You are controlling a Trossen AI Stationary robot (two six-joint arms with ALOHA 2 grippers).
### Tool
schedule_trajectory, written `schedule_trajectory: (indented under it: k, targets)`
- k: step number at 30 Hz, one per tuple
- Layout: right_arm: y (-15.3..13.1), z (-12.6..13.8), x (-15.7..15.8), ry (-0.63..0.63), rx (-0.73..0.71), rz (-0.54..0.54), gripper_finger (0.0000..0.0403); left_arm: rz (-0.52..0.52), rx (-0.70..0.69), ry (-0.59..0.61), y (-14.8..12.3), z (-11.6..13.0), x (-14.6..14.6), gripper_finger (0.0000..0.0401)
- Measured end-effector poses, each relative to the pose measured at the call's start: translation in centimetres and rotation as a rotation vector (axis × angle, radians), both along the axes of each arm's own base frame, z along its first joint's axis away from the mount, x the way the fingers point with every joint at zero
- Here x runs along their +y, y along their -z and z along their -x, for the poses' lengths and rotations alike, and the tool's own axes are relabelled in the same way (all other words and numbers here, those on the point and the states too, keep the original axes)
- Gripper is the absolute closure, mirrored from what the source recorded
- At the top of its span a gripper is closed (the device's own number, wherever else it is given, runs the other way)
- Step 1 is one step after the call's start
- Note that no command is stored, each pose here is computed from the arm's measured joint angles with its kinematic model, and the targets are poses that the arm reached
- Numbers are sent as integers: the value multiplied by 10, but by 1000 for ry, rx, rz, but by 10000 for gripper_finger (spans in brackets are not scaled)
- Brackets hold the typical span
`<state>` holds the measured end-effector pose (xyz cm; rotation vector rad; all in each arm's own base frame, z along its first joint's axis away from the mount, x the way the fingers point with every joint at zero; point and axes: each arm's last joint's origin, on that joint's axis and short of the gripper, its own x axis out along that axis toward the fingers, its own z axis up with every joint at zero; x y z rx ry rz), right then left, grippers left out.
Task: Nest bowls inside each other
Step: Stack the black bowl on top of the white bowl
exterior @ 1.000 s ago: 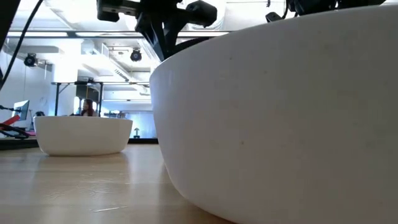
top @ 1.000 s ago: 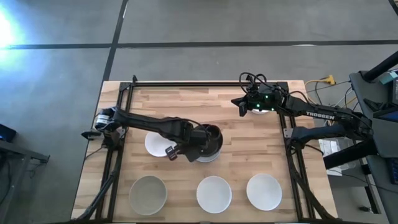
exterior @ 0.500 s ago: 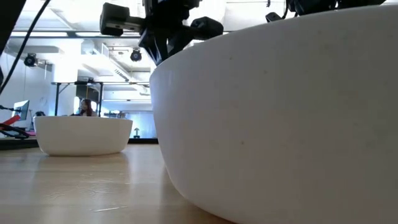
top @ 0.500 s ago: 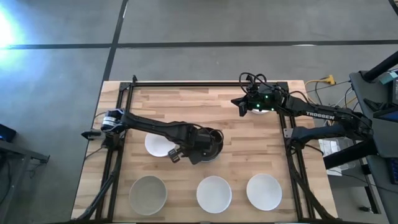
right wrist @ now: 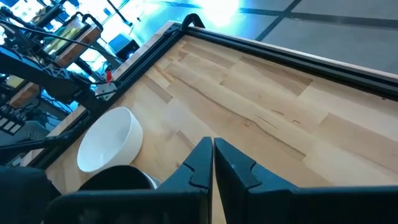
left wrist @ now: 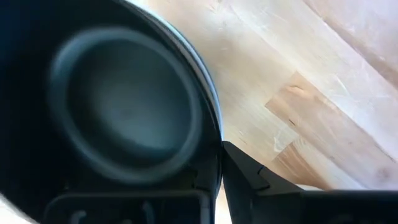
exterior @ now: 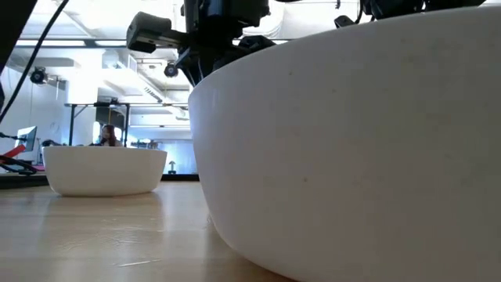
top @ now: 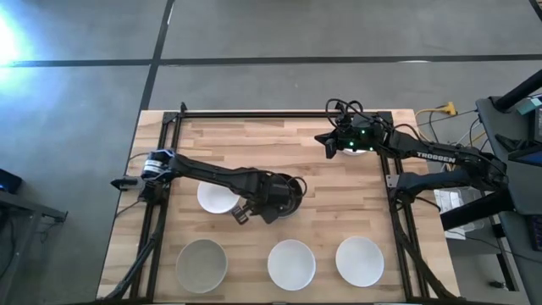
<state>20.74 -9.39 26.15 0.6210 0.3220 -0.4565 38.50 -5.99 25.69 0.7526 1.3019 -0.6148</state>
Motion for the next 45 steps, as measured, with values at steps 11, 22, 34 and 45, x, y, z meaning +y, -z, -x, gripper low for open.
schedule_trajectory:
  k: [11, 22, 34, 45]
  targets:
    - [0, 0, 0, 3, -3, -6, 394, 15, -4, -7, -10, 6, 1, 276]
    - [0, 0, 0, 4, -4, -8, 394, 127, -135, -65, -40, 13, 3, 328]
    - [0, 0, 0, 3, -3, -6, 394, 115, -71, -77, -25, 9, 7, 400]
    - [0, 0, 0, 3, -3, -7, 394, 110, -39, -84, -10, 11, 10, 401]
